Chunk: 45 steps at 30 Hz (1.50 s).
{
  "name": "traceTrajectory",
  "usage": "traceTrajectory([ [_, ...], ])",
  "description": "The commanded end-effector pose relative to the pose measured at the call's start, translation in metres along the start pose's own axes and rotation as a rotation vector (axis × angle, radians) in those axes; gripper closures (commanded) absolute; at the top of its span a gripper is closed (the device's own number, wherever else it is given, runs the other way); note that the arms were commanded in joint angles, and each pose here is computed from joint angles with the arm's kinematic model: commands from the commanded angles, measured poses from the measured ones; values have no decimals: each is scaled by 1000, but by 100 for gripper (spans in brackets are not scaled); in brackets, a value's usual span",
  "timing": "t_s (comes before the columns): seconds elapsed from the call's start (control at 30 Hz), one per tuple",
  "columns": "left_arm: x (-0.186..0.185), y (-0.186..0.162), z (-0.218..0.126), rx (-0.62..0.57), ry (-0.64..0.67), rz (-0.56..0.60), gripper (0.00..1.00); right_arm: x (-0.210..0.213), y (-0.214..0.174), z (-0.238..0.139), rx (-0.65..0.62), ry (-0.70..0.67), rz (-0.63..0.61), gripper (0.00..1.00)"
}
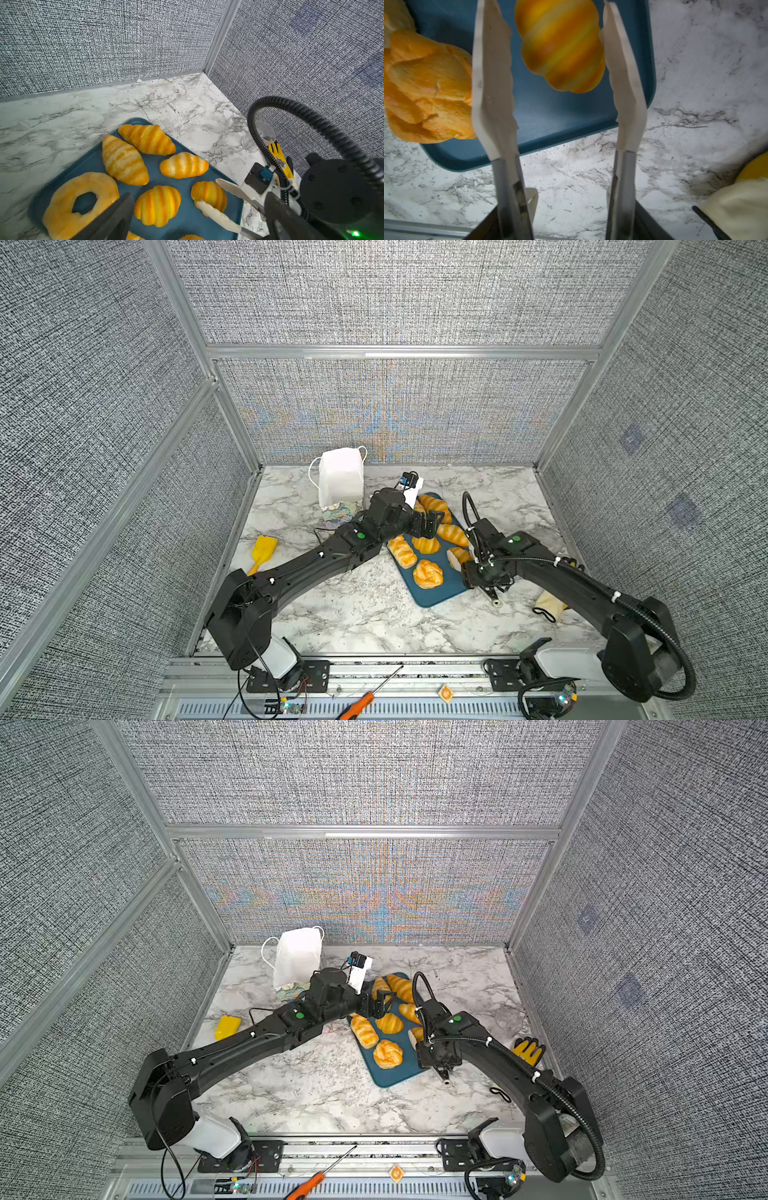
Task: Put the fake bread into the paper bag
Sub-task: 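Close the tongs on a striped bread roll with the right gripper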
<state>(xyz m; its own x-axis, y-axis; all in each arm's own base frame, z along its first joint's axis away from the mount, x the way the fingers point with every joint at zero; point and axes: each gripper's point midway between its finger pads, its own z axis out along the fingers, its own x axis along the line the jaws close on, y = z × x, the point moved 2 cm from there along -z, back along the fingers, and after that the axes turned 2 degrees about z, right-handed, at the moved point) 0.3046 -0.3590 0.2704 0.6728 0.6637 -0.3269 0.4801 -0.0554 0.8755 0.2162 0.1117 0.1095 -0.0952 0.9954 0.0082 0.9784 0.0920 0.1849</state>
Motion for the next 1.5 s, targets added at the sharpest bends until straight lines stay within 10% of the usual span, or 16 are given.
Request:
traceTrajectory([
  [0.0,2,3,-3,-15,13,13,1,1,-6,-2,19,-10,-25,32],
  [1.47,3,-14,-3,41,18,21,1,10,-21,1,112,-45,-98,27],
])
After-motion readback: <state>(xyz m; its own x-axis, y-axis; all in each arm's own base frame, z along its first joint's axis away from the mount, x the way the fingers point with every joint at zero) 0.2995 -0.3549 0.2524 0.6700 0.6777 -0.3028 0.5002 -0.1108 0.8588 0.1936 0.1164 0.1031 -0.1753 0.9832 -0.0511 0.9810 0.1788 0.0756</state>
